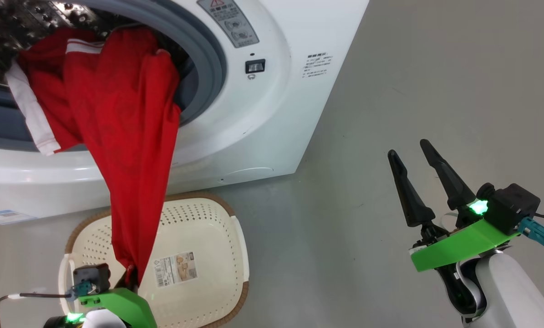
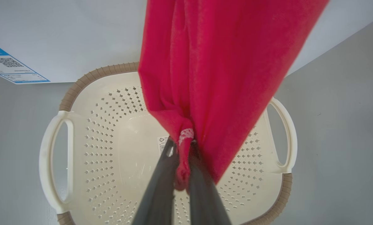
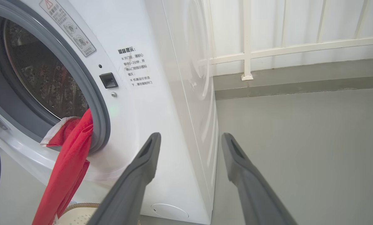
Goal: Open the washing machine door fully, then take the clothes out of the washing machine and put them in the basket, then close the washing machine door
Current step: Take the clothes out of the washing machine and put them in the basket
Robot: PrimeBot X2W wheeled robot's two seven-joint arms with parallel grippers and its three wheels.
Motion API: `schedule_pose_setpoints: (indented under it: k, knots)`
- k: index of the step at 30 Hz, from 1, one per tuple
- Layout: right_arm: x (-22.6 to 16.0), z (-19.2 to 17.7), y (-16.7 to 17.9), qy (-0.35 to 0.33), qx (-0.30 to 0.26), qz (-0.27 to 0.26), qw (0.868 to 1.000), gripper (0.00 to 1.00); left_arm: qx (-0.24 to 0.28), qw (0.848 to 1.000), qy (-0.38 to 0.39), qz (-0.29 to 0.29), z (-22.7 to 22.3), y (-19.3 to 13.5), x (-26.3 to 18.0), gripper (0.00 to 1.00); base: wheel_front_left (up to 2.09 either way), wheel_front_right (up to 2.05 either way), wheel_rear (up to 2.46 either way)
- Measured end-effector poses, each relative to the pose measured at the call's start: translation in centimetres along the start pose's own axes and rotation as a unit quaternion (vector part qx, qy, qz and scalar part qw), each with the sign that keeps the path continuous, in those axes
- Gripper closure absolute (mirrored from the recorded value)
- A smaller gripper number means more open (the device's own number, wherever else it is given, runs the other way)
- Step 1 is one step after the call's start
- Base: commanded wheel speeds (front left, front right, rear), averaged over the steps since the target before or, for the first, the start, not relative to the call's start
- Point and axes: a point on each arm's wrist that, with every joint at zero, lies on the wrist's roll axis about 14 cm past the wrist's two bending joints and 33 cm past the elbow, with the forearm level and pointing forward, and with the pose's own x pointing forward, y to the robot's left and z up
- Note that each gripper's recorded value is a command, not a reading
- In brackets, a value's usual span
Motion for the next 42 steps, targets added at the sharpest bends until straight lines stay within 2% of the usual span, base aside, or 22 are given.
schedule_pose_setpoints:
  k: [9, 10, 12, 13, 14, 28, 32, 42]
  knots:
    - [0.0, 0.0, 0.1, 0.001, 0.000, 0.001, 1.000, 0.00, -0.009, 1.000, -0.021, -0.004, 1.5, -0.2, 0.3, 1.00, 0.00, 0.00, 0.00]
    - [0.0, 0.0, 0.1, 0.001, 0.000, 0.001, 1.000, 0.00, -0.011, 1.000, -0.025, -0.004, 1.7, -0.2, 0.3, 0.93, 0.00, 0.00, 0.00]
    - [0.0, 0.0, 0.2, 0.000, 0.001, 0.002, 1.000, 0.00, -0.014, 0.999, -0.034, -0.003, 2.3, -0.2, 0.3, 0.55, 0.00, 0.00, 0.00]
    - [0.1, 0.0, 0.2, 0.000, 0.001, 0.003, 1.000, 0.00, -0.015, 0.999, -0.038, -0.003, 2.5, -0.2, 0.3, 0.13, 0.00, 0.00, 0.00]
    - [0.1, 0.0, 0.2, 0.000, 0.001, 0.003, 1.000, 0.00, -0.016, 0.999, -0.042, -0.003, 2.8, -0.1, 0.3, 0.00, 0.00, 0.00, 0.00]
    - [0.3, -0.1, 0.2, 0.000, 0.010, 0.001, 1.000, 0.00, -0.022, 0.995, -0.099, -0.006, 5.9, 0.2, 0.1, 0.00, 0.00, 0.00, 0.00]
    - [0.3, 0.1, 0.2, -0.004, 0.011, 0.001, 1.000, 0.00, -0.007, 0.993, -0.120, -0.007, 7.0, 0.3, -0.3, 0.00, 0.00, 0.00, 0.00]
    - [0.4, 0.3, 0.2, -0.007, 0.011, 0.000, 1.000, 0.00, 0.007, 0.979, -0.201, -0.015, 11.3, -0.1, -1.9, 0.00, 0.00, 0.00, 0.00]
